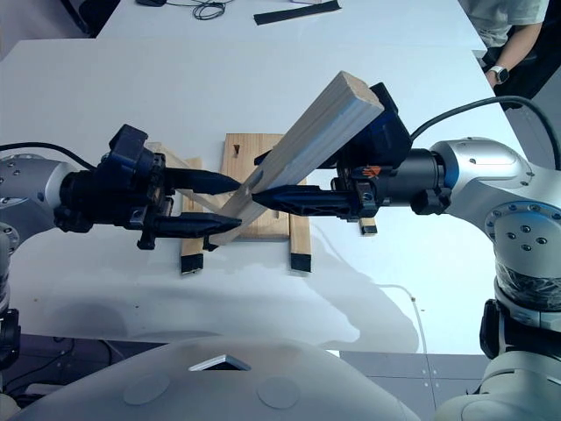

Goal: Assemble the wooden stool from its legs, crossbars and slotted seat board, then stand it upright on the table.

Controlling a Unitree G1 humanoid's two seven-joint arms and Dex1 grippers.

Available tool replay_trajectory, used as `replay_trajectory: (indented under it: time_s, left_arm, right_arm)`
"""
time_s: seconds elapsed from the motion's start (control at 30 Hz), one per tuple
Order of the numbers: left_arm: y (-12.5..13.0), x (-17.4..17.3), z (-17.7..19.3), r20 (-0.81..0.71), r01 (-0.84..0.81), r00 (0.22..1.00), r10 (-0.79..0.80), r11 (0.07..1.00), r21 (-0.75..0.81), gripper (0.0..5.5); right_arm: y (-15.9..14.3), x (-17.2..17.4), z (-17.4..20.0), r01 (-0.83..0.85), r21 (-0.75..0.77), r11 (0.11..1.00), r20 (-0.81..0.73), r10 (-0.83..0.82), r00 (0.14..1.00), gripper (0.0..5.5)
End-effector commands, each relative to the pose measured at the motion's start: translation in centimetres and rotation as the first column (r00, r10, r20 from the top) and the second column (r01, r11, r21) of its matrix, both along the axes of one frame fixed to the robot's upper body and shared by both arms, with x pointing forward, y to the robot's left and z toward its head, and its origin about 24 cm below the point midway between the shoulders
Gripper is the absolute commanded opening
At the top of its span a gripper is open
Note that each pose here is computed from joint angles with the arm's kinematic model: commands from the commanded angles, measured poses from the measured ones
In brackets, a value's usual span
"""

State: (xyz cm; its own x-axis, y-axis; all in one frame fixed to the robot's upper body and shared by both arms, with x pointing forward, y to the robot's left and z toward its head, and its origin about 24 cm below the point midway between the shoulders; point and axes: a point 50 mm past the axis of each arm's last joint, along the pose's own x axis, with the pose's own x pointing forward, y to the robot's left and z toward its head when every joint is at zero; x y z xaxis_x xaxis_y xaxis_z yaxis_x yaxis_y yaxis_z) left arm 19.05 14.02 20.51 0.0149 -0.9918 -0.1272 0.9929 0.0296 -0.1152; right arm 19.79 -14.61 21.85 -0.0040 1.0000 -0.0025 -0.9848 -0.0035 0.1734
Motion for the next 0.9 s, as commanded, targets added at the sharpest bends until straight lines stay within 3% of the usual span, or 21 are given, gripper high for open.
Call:
replay_trajectory:
  time_s: [0.03,0.13,0.37,0.5,0.9]
  left_arm:
    - [0.6,0.2,-0.4,0.004,-0.020,1.000,0.020,0.999,0.047,3.25]
    - [0.8,-0.3,-0.7,-0.006,0.015,1.000,-0.014,0.999,0.044,3.60]
    - [1.9,-1.5,-2.0,-0.015,0.019,1.000,-0.017,0.993,0.116,3.60]
    - [2.5,-1.8,-3.3,0.002,0.001,1.000,-0.001,0.984,0.180,3.60]
    - [4.9,-0.5,-6.9,0.034,-0.028,0.999,0.017,0.936,0.352,3.60]
  right_arm:
    - [-0.2,-0.3,0.3,-0.005,-0.017,1.000,0.019,0.005,1.000,2.04]
    - [-0.5,-0.4,0.4,0.008,-0.035,0.999,0.031,-0.007,0.999,2.04]
    - [-4.3,-0.9,0.2,0.131,-0.209,0.969,0.104,-0.111,0.988,2.04]
    - [-5.7,0.1,-1.5,0.249,-0.319,0.914,0.244,-0.175,0.954,2.04]
    - [-4.5,2.3,-5.6,0.382,-0.229,0.896,0.399,-0.271,0.876,2.04]
